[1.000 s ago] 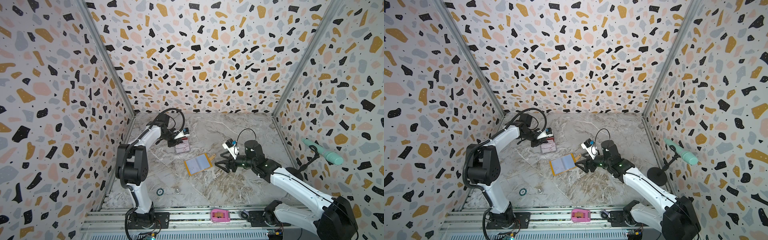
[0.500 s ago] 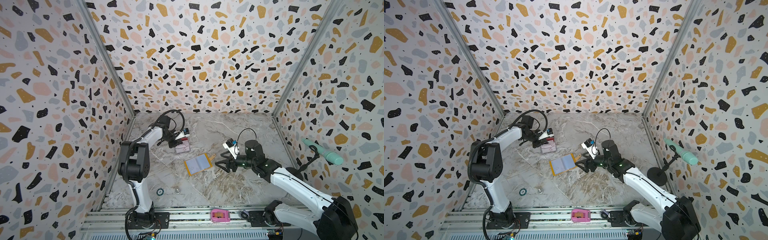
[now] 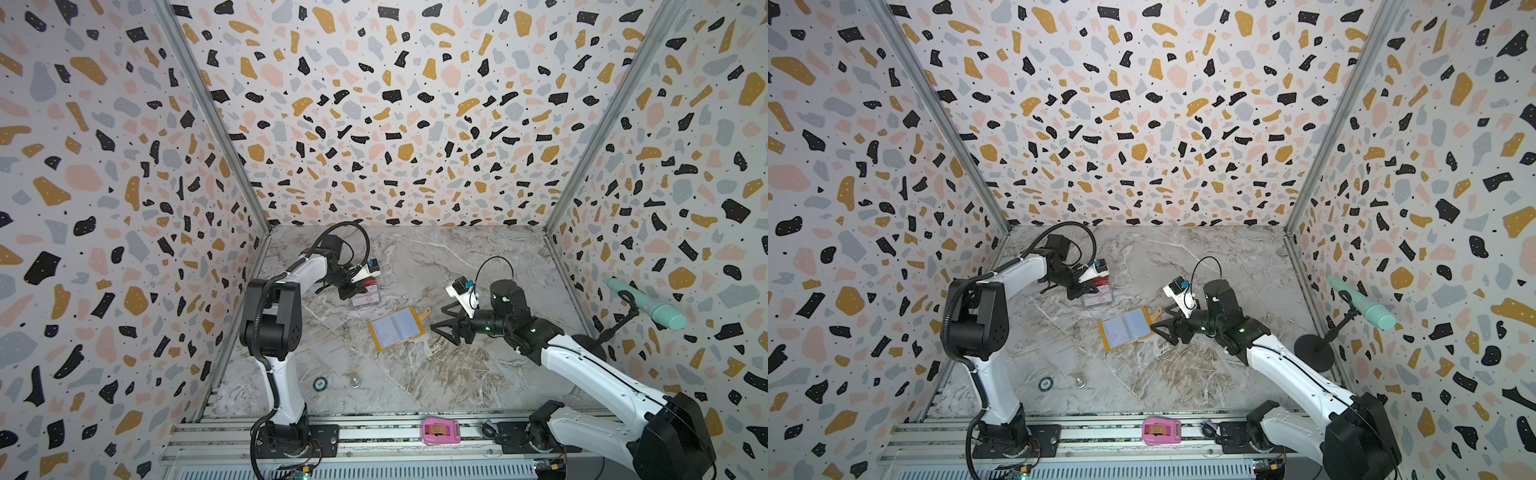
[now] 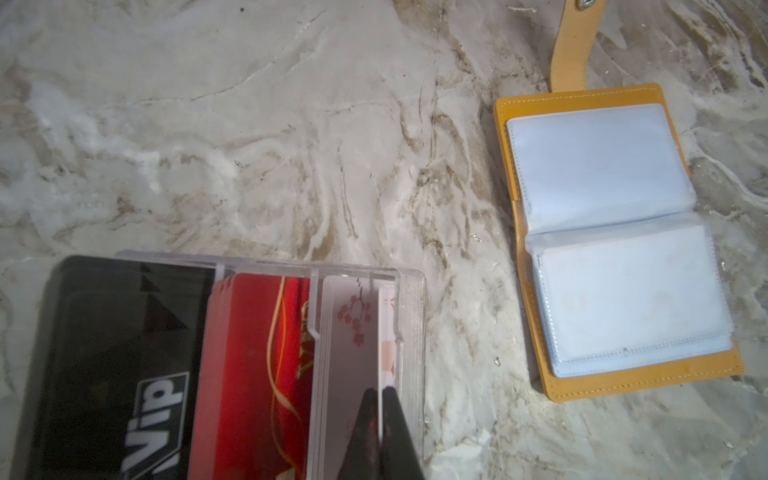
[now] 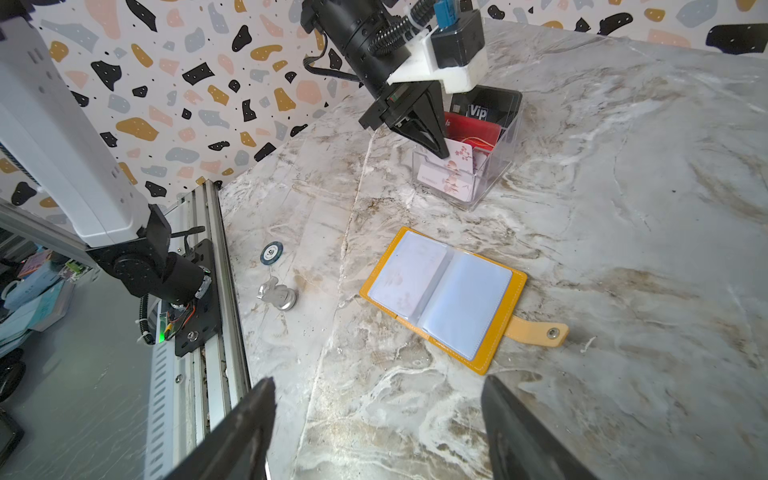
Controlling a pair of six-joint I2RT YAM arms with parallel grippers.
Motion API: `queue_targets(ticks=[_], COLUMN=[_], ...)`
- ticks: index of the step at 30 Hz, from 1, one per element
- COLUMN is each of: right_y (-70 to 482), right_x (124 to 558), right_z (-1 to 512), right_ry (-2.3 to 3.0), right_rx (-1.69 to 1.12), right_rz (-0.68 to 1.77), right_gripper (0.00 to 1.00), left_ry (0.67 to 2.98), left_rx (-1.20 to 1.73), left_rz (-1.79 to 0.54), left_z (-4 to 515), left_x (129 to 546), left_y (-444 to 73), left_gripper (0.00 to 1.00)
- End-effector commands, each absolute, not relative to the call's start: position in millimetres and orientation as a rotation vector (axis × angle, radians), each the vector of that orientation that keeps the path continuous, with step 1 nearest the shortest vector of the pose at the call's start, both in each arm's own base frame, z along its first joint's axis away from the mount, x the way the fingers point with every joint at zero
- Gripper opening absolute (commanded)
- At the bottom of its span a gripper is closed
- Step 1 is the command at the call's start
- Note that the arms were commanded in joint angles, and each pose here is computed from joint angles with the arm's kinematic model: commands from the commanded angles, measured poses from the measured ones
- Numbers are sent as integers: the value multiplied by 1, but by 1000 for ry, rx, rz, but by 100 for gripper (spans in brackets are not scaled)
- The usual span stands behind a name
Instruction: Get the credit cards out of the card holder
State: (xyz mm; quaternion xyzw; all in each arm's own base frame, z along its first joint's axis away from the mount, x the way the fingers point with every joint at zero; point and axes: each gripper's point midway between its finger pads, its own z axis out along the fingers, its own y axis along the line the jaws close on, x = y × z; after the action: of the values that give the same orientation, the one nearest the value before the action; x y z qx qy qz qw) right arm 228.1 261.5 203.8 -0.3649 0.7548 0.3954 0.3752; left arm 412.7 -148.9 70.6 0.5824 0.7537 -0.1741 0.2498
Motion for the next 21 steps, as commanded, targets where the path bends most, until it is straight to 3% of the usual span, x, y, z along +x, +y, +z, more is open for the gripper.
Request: queue_targets(ticks=[1,21], right_y=[261,259], right_x=[227,227], right_z=[213,212], right_ry=[1907,1904], right_rx=[-929,-923], right_rz=[1022,1017], right_gripper=[78,78], left_ry=[2066,2076], left_rx=[1578,1542], left_rz=[-470,-505], left_z=[68,66], left_x=[416,420], left_y=[-146,-152], left_gripper=[1,12])
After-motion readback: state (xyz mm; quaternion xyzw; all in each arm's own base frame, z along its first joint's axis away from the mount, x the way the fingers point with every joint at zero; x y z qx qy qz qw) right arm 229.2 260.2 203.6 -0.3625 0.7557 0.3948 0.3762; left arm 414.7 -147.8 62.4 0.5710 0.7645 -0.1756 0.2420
